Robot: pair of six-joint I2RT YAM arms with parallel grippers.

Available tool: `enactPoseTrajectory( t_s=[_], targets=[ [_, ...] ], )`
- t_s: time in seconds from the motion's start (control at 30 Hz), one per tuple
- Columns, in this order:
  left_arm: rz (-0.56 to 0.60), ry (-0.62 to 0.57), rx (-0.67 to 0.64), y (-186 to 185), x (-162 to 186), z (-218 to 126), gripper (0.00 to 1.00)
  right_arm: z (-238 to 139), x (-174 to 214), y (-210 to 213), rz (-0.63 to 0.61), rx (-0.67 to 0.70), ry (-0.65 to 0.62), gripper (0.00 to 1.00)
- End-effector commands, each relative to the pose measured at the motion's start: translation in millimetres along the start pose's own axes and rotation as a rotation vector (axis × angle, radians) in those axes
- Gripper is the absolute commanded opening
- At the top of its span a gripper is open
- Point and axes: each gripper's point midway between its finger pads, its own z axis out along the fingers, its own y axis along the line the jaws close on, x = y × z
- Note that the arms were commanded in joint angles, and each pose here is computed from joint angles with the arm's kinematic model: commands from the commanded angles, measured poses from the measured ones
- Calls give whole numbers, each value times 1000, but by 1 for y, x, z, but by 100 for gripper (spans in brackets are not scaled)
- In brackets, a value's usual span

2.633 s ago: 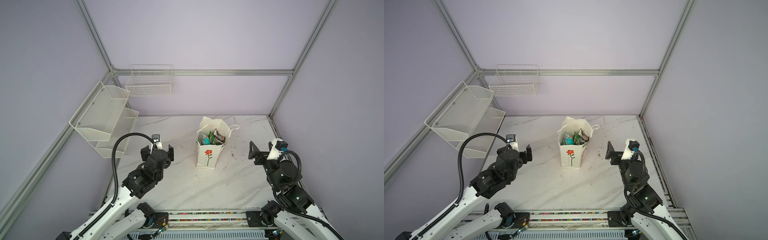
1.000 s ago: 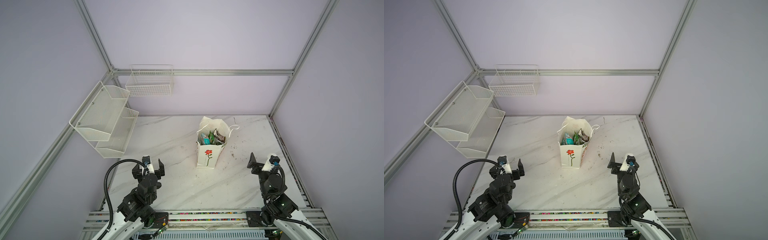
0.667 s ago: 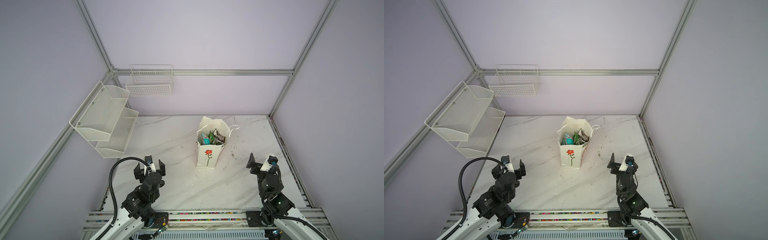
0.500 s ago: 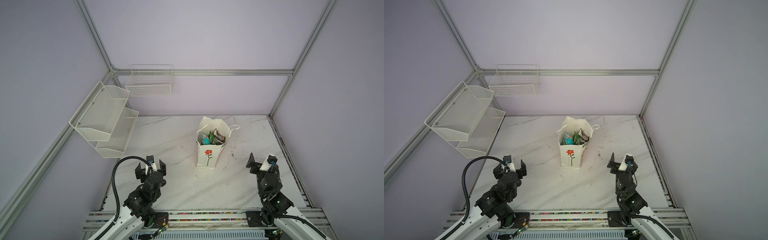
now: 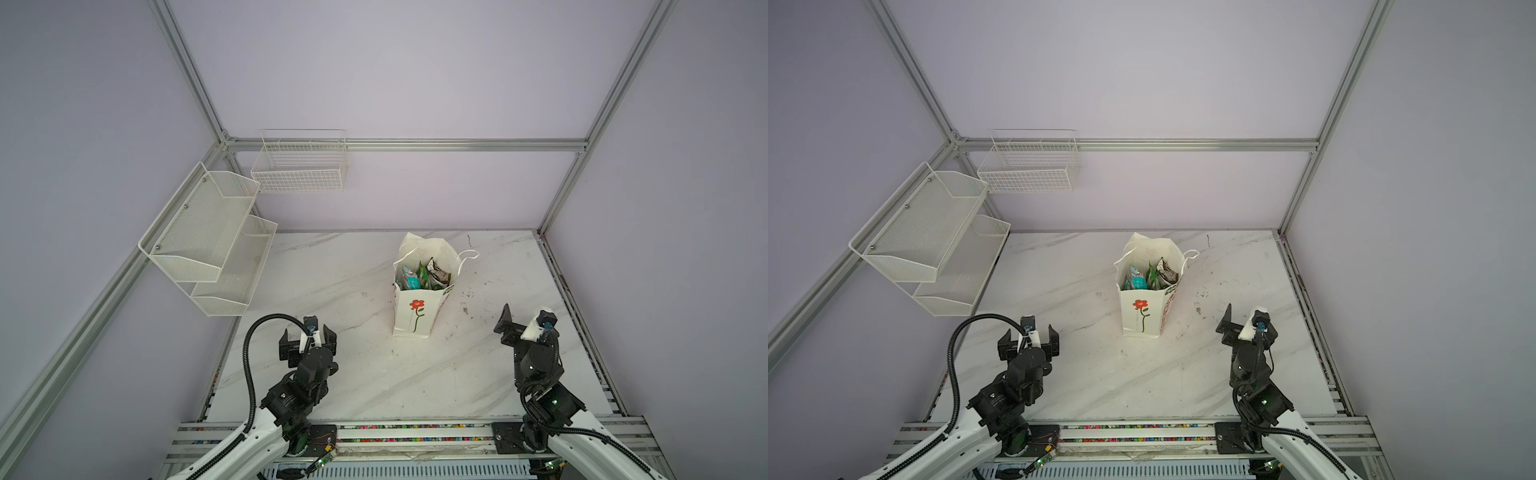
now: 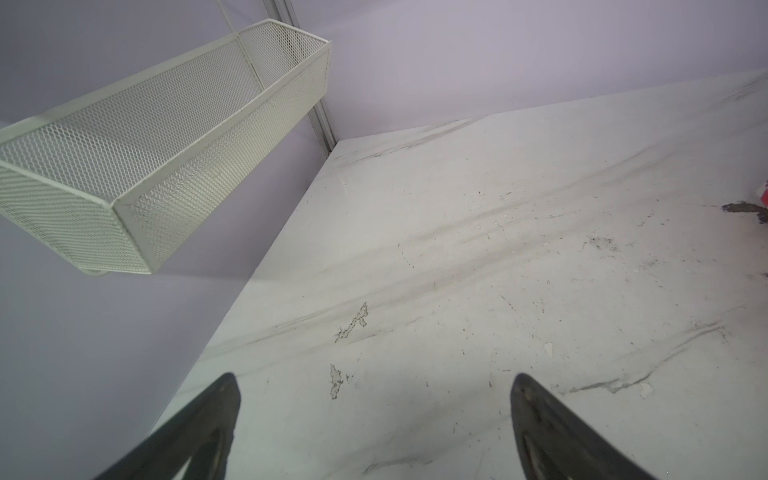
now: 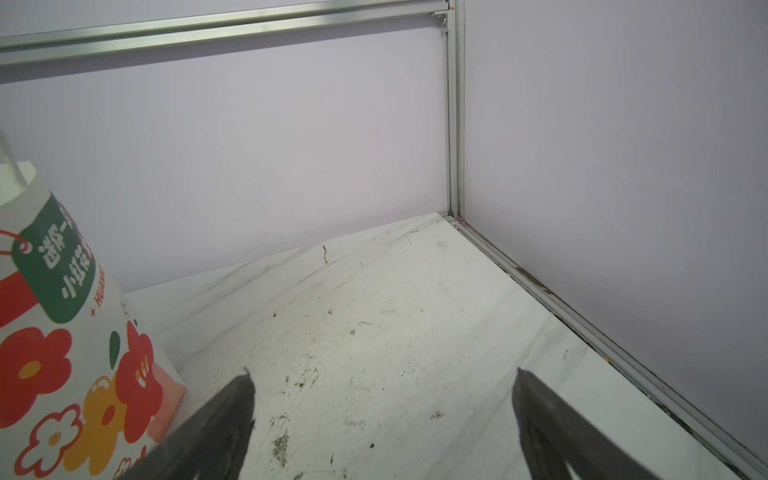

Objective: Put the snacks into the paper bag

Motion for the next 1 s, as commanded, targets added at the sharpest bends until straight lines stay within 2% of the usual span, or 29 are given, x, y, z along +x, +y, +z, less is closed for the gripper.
enactPoseTrajectory(
  t_s=[0.0, 0.43, 0.97],
  targets=[
    [-43, -34, -35, 4, -2, 2, 100, 1, -7, -5, 13, 36, -38, 97],
    [-103, -92, -88, 13, -8, 3, 100, 9, -8, 0, 3, 45, -102, 97],
    [-120, -89, -124, 14, -10, 13, 100, 19, -6, 5, 6, 51, -128, 97]
  ],
)
